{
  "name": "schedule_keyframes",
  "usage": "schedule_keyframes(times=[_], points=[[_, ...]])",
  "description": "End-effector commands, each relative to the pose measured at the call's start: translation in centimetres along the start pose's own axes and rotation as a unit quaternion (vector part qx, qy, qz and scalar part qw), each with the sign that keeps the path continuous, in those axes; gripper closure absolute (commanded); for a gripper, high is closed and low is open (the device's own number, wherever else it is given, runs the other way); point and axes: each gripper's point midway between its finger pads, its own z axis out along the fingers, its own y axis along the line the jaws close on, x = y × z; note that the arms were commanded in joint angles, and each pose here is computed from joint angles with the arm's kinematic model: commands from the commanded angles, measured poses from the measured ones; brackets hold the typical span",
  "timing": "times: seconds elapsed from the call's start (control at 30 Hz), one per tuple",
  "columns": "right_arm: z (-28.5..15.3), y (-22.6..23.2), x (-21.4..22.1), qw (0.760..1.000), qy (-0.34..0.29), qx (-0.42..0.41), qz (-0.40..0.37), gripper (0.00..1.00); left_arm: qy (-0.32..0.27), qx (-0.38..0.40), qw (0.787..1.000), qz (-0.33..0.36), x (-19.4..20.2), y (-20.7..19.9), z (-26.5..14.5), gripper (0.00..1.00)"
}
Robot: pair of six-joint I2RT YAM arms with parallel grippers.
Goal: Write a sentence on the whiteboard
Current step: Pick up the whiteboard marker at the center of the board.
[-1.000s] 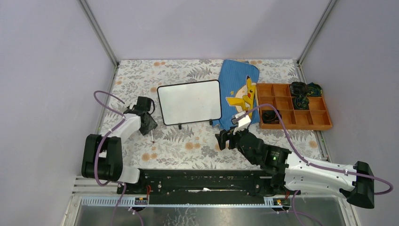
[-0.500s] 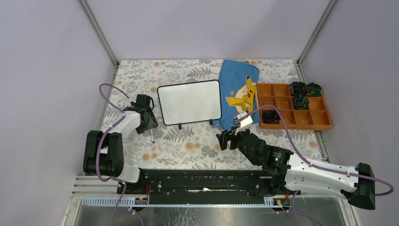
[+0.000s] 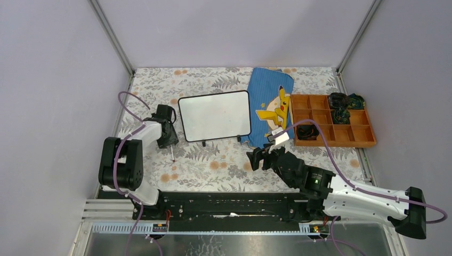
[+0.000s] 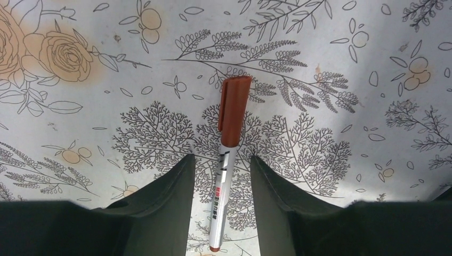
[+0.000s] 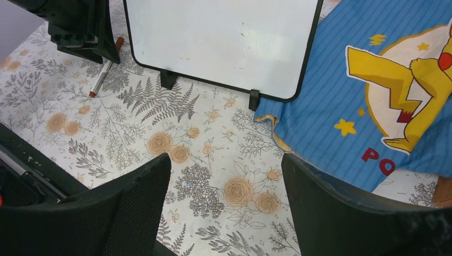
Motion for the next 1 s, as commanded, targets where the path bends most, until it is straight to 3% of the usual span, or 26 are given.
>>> schedule_keyframes(times=[0.0,0.27,0.57,0.8,0.97], points=[[-0.2,-0.3,-0.9,1.000,-0.016,0.010,0.012,0.18,-0.016,-0.007,1.000,0.000,-1.4,0.1,0.7,0.52],[-0.4,-0.7,-1.5,0.999,-0.024,0.018,0.012,0.18,0.008,-0.023,1.000,-0.004,0.0,0.7,1.8,0.58],[-1.0,-1.2,-1.3,1.000,-0.016,0.024,0.010,0.17,0.016,-0.019,1.000,-0.011,0.5,0.8,1.6,0.77],[-1.2,-1.3,-1.4,1.000,-0.014,0.025,0.010,0.17,-0.024,-0.013,0.999,-0.033,-0.8,1.2,-0.8,0.99],[-1.2,-1.1,-1.8,1.000,-0.013,0.024,0.009,0.17,-0.063,-0.006,0.997,-0.051,-2.3,1.4,-3.8,1.00]])
